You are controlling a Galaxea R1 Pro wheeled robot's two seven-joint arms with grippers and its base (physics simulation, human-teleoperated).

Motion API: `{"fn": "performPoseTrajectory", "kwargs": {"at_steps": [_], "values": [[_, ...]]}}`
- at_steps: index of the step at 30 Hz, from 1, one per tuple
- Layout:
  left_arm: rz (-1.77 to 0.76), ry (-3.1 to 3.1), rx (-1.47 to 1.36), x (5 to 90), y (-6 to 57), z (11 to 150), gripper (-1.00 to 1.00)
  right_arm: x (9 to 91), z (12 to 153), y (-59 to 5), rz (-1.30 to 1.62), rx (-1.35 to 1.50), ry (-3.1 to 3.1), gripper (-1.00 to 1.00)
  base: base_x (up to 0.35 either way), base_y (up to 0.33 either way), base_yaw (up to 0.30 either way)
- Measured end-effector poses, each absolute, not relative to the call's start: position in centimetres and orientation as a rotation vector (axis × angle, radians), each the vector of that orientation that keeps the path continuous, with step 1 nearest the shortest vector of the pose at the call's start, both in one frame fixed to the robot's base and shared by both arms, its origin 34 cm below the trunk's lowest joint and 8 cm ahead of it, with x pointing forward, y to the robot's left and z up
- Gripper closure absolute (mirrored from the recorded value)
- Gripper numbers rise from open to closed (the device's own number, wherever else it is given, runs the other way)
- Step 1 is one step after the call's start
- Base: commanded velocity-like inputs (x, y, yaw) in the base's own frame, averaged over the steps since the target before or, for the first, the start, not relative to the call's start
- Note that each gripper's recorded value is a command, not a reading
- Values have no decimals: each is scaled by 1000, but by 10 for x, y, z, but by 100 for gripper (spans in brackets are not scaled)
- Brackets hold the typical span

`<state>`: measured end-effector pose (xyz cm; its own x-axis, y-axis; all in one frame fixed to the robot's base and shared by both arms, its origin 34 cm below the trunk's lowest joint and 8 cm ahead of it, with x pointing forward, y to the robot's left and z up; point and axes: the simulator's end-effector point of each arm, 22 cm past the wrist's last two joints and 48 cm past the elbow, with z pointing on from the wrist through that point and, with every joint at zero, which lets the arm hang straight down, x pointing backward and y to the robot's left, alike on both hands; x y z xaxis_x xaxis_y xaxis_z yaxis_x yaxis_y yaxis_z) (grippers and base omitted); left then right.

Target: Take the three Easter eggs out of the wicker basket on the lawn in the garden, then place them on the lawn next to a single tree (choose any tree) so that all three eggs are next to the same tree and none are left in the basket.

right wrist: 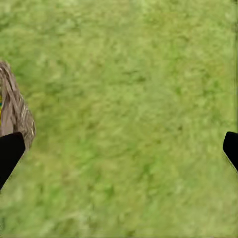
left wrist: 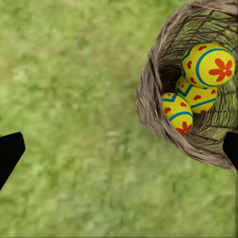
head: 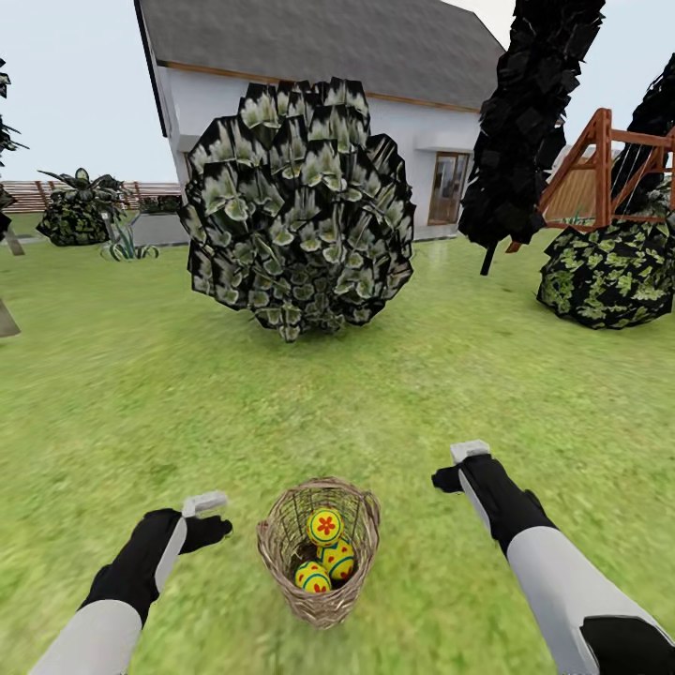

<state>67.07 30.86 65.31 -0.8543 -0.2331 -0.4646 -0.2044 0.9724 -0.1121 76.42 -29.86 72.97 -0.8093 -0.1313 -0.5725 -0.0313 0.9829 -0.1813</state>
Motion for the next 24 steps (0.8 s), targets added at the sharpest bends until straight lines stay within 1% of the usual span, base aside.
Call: {"fn": "performPoseTrajectory", "kwargs": {"at_steps": [7,9,14,24], "values": [[-119,2629,-303,674,290,663,-100,763,729,-296,-217,-117,2508,-100,0,-14,28],[-153,2637,-297,674,272,661,-100,763,729,-298,-217,-113,2509,-100,0,-268,239],[-171,2647,-296,672,262,657,-100,761,724,-296,-222,-118,2520,-100,15,-325,267],[-177,2656,-294,670,258,654,-100,759,719,-295,-216,-120,2529,-100,153,-311,272]]}}
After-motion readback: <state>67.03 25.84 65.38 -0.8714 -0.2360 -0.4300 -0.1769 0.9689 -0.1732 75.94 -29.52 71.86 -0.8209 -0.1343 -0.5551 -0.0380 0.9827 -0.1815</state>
